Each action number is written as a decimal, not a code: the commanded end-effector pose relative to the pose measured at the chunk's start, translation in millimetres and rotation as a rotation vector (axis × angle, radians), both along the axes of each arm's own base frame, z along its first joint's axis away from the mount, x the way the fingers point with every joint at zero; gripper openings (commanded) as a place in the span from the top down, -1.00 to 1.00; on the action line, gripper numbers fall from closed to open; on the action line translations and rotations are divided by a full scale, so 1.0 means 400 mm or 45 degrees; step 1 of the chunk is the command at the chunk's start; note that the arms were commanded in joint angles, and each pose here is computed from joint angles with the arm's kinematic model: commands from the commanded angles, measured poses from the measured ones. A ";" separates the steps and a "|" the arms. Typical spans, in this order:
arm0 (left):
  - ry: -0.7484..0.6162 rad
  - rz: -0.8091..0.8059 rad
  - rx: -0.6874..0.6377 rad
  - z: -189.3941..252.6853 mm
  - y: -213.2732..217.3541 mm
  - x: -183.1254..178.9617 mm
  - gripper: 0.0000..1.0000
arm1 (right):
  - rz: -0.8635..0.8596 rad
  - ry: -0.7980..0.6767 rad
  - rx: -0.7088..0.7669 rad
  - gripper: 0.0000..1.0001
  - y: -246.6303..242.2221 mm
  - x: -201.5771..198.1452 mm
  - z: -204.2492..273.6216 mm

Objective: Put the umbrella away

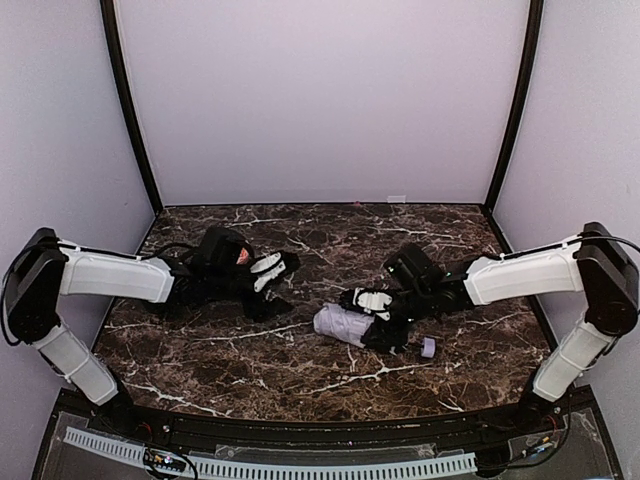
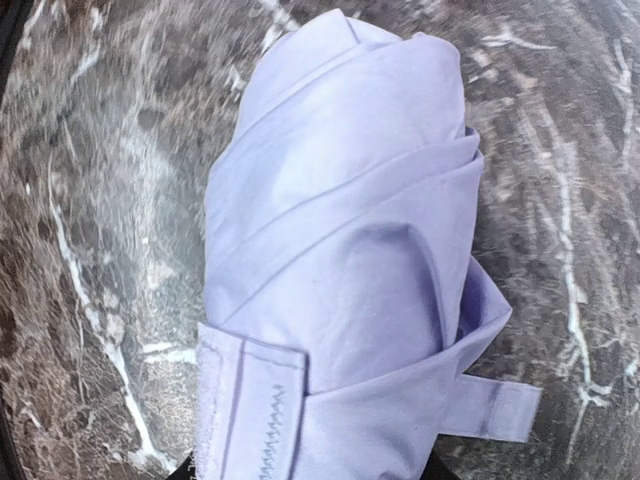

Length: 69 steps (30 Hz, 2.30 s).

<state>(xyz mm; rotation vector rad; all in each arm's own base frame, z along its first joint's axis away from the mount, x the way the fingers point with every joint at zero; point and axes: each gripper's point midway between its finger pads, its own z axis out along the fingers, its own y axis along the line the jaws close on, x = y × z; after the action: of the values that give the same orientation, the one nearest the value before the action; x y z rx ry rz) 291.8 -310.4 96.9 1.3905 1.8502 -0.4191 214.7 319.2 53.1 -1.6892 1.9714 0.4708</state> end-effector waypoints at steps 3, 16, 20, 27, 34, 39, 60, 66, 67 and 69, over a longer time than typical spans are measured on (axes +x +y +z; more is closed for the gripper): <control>-0.128 -0.116 -0.497 0.199 -0.070 -0.050 0.24 | -0.092 -0.025 0.599 1.00 0.062 0.086 0.332; -0.056 -0.479 -0.649 0.249 -0.186 -0.188 -0.21 | 0.074 -0.099 0.826 1.00 0.087 0.063 0.601; -0.123 -0.444 -0.675 0.262 -0.188 -0.169 -0.46 | 0.169 -0.104 0.874 1.00 0.091 0.034 0.654; -0.065 -0.555 -0.668 0.256 -0.209 -0.192 0.68 | 0.237 -0.124 0.870 1.00 0.088 0.018 0.694; 0.014 -0.660 -0.651 0.257 -0.183 -0.256 1.00 | 0.120 -0.107 0.814 1.00 0.064 0.075 0.661; 0.017 -0.683 -0.592 0.267 -0.147 -0.289 1.00 | 0.037 -0.101 0.780 1.00 0.032 0.117 0.647; -0.096 -0.616 -0.110 0.120 -0.074 -0.174 1.00 | 0.366 -0.093 0.885 1.00 0.029 -0.027 0.803; -0.281 -0.674 -0.065 0.124 -0.112 -0.064 1.00 | 0.780 0.001 0.809 1.00 0.032 -0.238 0.746; -0.341 -0.684 -0.057 0.140 -0.122 -0.036 1.00 | 0.828 0.016 0.779 1.00 0.032 -0.265 0.723; -0.418 -0.679 -0.035 0.154 -0.137 0.012 1.00 | 0.882 0.065 0.720 1.00 0.035 -0.303 0.676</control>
<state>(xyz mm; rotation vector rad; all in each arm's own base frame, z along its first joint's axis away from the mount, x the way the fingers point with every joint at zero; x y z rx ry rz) 251.4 -379.7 188.8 1.7479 1.1062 -0.6298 170.0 339.2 287.6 -1.7419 1.4354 1.0285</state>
